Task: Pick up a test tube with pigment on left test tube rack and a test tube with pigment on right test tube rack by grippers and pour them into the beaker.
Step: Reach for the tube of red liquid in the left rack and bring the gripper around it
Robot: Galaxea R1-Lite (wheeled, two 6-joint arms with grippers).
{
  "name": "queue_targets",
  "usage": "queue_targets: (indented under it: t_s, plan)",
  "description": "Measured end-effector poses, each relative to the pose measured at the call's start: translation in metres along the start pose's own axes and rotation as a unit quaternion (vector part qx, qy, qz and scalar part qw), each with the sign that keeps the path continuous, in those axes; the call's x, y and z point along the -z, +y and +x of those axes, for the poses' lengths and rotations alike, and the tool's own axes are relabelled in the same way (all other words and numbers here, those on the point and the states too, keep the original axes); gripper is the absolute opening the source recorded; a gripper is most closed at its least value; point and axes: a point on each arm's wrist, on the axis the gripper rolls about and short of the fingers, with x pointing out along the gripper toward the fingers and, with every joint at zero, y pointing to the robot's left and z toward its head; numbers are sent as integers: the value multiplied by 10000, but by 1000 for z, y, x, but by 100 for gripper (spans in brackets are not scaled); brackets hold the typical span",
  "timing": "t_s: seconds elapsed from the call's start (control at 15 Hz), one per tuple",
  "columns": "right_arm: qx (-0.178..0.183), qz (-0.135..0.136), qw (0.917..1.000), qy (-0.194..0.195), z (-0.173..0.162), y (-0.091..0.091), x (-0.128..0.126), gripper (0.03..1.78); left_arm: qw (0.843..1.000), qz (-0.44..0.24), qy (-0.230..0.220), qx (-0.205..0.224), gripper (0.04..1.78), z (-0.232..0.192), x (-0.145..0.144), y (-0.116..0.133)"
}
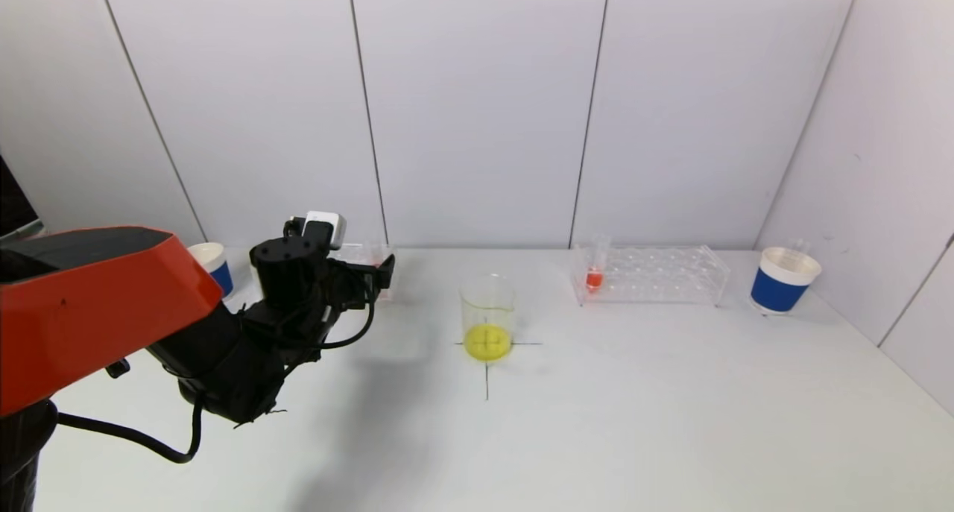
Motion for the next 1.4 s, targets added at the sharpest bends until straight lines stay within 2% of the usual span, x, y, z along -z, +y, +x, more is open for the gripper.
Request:
queue_targets:
  t_s: [0.47, 1.4]
  plan:
    - [-1, 0, 10000, 0, 0, 0, 0, 177, 9996, -73, -128, -248, 176, 13, 10, -1]
    - [-1, 0, 10000, 0, 0, 0, 0, 177, 9992, -252, -221, -228, 176, 29, 16, -4]
